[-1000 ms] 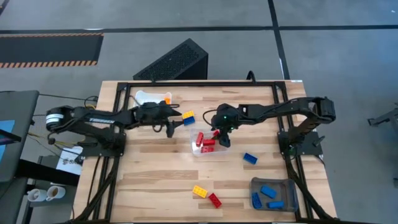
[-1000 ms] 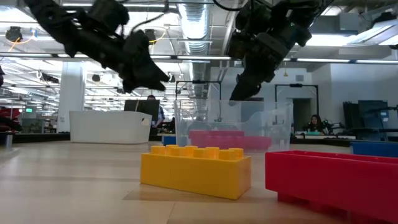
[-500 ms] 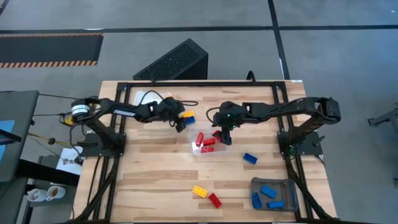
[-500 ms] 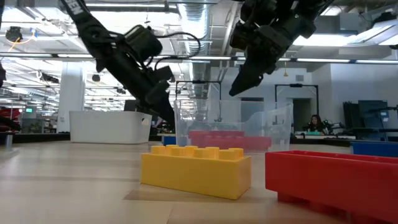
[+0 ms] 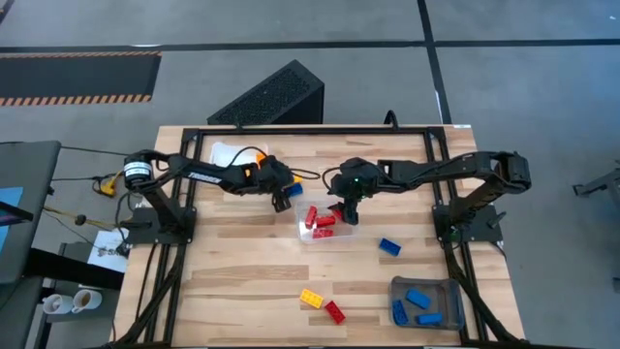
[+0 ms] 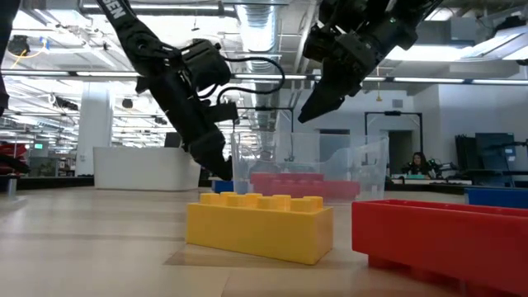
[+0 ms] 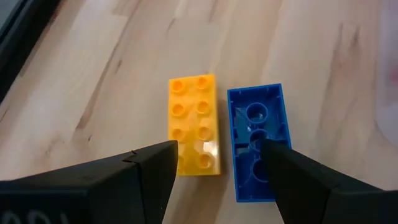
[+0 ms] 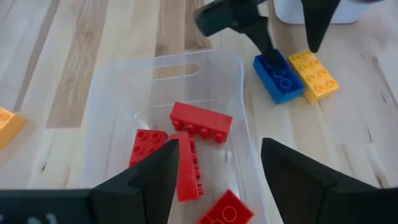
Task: Sort & place blocks by color
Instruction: Adjust the blue game piece, then put the yellow game piece into the white bin
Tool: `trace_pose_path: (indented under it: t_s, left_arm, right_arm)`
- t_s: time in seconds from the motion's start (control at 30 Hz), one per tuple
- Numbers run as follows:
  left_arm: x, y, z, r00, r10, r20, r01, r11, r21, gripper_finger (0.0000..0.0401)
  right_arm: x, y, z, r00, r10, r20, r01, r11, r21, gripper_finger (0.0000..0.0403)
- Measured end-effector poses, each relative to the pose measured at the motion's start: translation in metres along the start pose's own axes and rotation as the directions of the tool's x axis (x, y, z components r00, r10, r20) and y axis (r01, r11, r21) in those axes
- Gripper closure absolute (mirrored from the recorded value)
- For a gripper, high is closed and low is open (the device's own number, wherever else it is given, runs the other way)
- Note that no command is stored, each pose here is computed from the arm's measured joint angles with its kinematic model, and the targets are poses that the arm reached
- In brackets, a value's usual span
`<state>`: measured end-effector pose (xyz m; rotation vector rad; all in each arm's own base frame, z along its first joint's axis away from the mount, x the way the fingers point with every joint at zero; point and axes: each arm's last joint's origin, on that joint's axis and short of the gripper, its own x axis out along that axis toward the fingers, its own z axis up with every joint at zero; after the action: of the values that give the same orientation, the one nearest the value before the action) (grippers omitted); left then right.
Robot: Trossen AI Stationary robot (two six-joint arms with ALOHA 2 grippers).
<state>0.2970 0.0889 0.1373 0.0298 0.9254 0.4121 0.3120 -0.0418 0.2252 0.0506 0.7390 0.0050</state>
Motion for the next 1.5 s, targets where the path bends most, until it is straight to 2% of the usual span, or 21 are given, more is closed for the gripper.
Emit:
trace_pose_path:
  t_s: [0.13, 0.3, 0.4, 0.5, 0.6, 0.73, 0.93, 1.13, 1.4, 1.5]
  left_arm:
    - [-0.003, -0.010, 0.000, 1.000, -0.021, -0.007, 0.021, 0.998, 0.067, 0.0182]
    - [-0.009, -0.029, -0.001, 0.993, -0.117, -0.020, 0.119, 0.980, 0.158, 0.0182]
    - [-0.018, -0.034, -0.002, 0.992, -0.122, -0.033, 0.126, 0.974, 0.187, 0.0182]
    - [-0.031, -0.028, 0.002, 0.993, -0.116, 0.002, 0.113, 0.974, 0.198, 0.0182]
    - [-0.046, -0.012, 0.014, 0.994, -0.062, 0.093, 0.045, 0.984, 0.173, 0.0182]
    - [-0.049, 0.010, 0.016, 0.993, -0.023, 0.118, 0.007, 0.990, 0.140, 0.0182]
    - [-0.033, 0.034, 0.014, 0.986, -0.105, 0.129, 0.095, 0.992, 0.083, 0.0182]
    - [-0.009, 0.033, 0.007, 0.980, -0.171, 0.099, 0.163, 0.983, 0.085, 0.0182]
    - [0.015, 0.033, 0.000, 0.983, -0.171, 0.065, 0.166, 0.983, 0.077, 0.0182]
    - [0.024, 0.036, -0.001, 0.986, -0.161, 0.049, 0.160, 0.987, 0.033, 0.0182]
  right_arm:
    - [0.000, 0.000, 0.000, 1.000, 0.000, 0.001, 0.000, 1.000, 0.000, 0.0154]
    - [0.000, 0.000, 0.000, 1.000, 0.000, 0.001, 0.000, 1.000, 0.000, 0.0154]
    - [0.000, 0.000, 0.000, 1.000, 0.000, 0.000, 0.000, 1.000, 0.000, 0.0154]
    - [0.000, 0.000, 0.000, 1.000, 0.000, 0.000, 0.000, 1.000, 0.000, 0.0154]
    - [0.000, 0.000, 0.000, 1.000, 0.000, 0.001, 0.000, 1.000, -0.004, 0.0154]
    - [0.000, 0.000, 0.000, 1.000, 0.000, 0.003, 0.000, 1.000, -0.006, 0.0154]
    - [0.000, 0.000, 0.000, 1.000, 0.000, 0.004, 0.000, 1.000, -0.011, 0.0154]
    - [0.000, 0.000, 0.000, 1.000, -0.001, 0.004, 0.001, 1.000, -0.010, 0.0154]
    - [0.000, -0.003, 0.000, 1.000, -0.007, 0.007, 0.007, 1.000, -0.004, 0.0154]
    - [0.000, -0.003, 0.001, 1.000, -0.008, 0.016, 0.008, 1.000, -0.003, 0.0154]
